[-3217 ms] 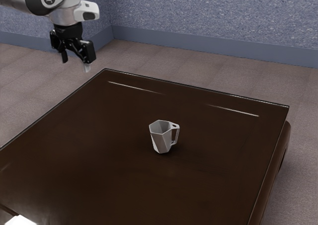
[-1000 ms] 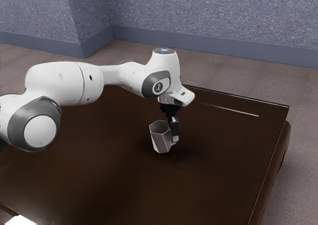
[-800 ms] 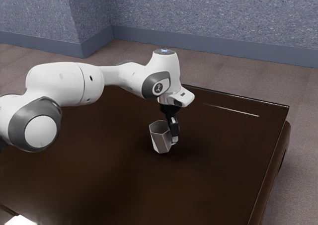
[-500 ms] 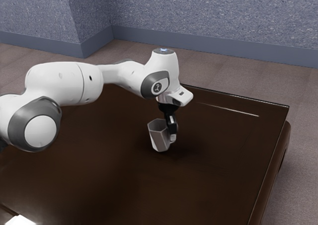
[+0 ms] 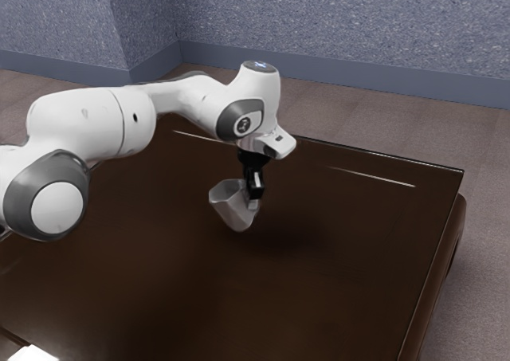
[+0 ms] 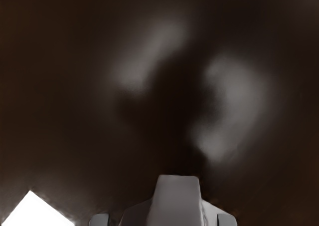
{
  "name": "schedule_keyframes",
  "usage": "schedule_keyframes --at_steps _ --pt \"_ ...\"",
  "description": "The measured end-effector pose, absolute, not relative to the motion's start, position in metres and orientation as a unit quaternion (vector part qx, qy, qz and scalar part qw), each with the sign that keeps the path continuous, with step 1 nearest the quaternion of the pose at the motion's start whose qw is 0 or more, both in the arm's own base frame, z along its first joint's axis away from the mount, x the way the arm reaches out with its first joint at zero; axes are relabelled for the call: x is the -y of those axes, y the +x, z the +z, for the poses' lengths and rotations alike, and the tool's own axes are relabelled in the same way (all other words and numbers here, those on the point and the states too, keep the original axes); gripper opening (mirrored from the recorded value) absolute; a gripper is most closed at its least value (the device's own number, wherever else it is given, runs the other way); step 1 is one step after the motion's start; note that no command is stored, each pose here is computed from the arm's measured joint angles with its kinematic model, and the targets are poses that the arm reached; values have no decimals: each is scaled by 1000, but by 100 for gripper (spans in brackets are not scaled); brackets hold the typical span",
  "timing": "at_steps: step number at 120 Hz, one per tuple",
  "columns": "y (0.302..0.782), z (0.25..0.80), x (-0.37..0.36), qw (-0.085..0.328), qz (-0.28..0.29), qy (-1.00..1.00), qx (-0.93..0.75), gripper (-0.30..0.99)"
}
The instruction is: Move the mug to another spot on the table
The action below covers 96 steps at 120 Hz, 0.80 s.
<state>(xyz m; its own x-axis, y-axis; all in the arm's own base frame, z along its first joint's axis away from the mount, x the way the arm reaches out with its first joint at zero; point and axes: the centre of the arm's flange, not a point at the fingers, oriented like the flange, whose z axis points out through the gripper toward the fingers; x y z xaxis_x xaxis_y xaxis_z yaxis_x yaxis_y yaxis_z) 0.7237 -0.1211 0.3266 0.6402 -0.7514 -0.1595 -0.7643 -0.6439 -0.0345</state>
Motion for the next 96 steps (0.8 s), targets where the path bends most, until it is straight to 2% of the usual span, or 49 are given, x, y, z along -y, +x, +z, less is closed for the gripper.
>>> schedule_keyframes --at_steps 19,47,96 --pt "716 328 103 48 124 -912 -387 13" --pt "702 301 50 36 213 -924 -316 6" --pt "718 286 1 36 234 -940 -246 1"
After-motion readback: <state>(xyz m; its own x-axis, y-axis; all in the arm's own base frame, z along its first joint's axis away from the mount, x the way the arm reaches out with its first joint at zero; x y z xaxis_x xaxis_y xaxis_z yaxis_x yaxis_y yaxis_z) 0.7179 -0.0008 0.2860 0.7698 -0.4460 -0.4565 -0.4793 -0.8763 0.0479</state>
